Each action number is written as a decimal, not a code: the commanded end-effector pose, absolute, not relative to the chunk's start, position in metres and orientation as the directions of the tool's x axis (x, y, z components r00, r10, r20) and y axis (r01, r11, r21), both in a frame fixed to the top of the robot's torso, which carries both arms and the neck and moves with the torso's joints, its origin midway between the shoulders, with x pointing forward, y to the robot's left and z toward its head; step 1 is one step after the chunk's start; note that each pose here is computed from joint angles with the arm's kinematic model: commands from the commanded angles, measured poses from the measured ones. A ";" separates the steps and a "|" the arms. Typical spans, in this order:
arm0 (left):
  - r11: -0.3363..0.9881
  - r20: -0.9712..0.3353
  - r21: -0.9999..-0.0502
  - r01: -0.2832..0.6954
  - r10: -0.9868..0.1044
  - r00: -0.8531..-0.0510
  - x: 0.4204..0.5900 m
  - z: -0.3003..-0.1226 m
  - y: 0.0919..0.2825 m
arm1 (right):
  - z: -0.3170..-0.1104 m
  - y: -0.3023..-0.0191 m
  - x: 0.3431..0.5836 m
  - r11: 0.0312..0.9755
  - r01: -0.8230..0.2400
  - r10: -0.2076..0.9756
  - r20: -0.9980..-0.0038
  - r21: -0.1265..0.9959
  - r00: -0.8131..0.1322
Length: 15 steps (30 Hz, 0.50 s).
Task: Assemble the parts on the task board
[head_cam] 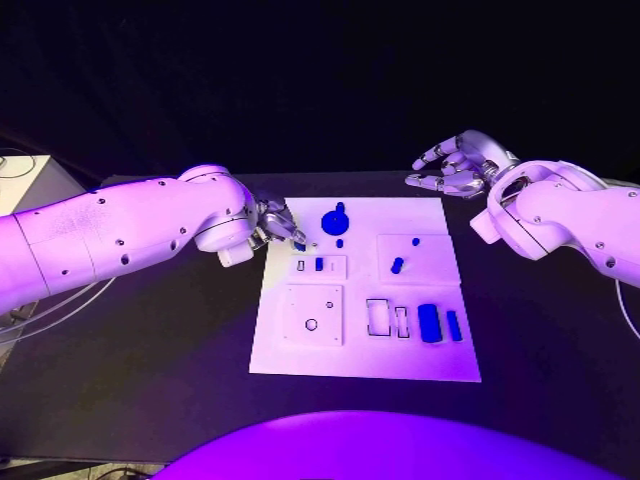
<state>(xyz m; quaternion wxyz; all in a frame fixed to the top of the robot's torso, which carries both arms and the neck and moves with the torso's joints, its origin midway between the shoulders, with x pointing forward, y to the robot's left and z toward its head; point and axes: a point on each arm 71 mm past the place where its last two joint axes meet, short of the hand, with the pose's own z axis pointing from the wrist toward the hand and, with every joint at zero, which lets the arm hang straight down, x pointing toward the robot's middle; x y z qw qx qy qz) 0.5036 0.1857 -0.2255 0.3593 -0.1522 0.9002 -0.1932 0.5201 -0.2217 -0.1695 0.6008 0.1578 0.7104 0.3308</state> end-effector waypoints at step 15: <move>0.926 -0.617 -0.362 -0.106 -0.323 -0.718 0.492 -0.245 0.182 | -0.171 -0.221 0.519 0.729 -0.184 0.619 -0.750 0.659 -0.234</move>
